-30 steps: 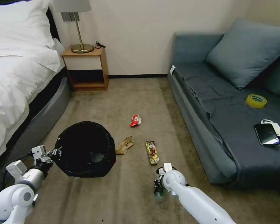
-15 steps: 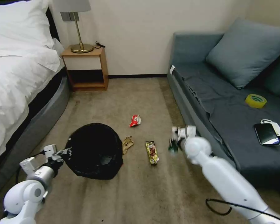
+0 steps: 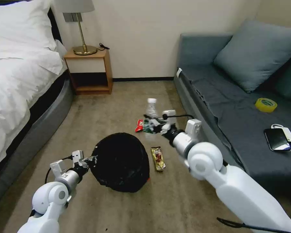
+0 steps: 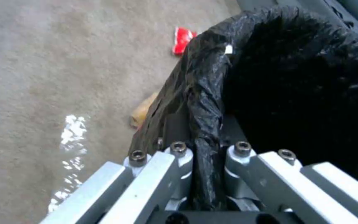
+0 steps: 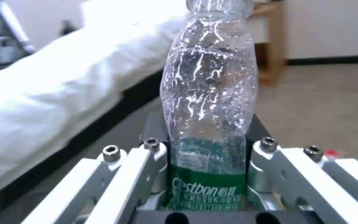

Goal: Pick up the trash bin, then pick up the garbage on the floor and place it into the trash bin.

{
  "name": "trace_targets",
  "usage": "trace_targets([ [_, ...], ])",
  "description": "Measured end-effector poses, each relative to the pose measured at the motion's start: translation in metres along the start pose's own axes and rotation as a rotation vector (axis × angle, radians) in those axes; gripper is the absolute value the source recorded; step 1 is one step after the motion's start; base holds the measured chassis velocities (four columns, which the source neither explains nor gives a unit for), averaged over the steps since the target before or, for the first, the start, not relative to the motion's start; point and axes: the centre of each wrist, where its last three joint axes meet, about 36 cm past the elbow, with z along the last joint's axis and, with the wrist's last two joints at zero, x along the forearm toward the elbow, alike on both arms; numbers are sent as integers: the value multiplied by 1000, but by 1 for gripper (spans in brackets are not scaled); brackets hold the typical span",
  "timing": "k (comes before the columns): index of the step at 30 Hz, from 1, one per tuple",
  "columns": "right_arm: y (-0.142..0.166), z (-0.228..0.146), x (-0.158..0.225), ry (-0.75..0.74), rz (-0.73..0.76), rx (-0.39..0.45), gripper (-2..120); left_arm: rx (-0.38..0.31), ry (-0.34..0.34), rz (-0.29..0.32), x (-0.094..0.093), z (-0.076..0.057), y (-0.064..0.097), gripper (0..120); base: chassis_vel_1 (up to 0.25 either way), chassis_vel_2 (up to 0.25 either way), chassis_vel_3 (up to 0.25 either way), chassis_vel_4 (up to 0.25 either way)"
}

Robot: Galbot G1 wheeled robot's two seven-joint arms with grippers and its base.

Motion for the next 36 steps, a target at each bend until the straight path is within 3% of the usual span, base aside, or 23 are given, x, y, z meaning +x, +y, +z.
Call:
trace_targets([
  [9, 30, 47, -20, 56, -111, 19, 23, 43, 46, 68, -4, 12, -18, 5, 0, 0, 0, 0],
  [16, 30, 84, -25, 103, -102, 34, 23, 66, 44, 95, 2, 8, -25, 5, 0, 0, 0, 0],
  [20, 19, 102, -24, 124, -75, 60, 33, 69, 32, 96, 8, -1, -20, 5, 0, 0, 0, 0],
  [24, 5, 112, -20, 130, -44, 86, 53, 60, 24, 93, 12, -6, -18, 5, 0, 0, 0, 0],
  [26, 4, 113, -20, 130, -42, 87, 55, 61, 24, 93, 13, -6, -18, 5, 0, 0, 0, 0],
  [29, 0, 116, -15, 136, -27, 90, 70, 66, 23, 101, 15, -9, -17, 5, 0, 0, 0, 0],
  [36, 0, 112, -6, 122, -19, 104, 92, 69, 21, 102, 16, -11, -17, 5, 0, 0, 0, 0],
])
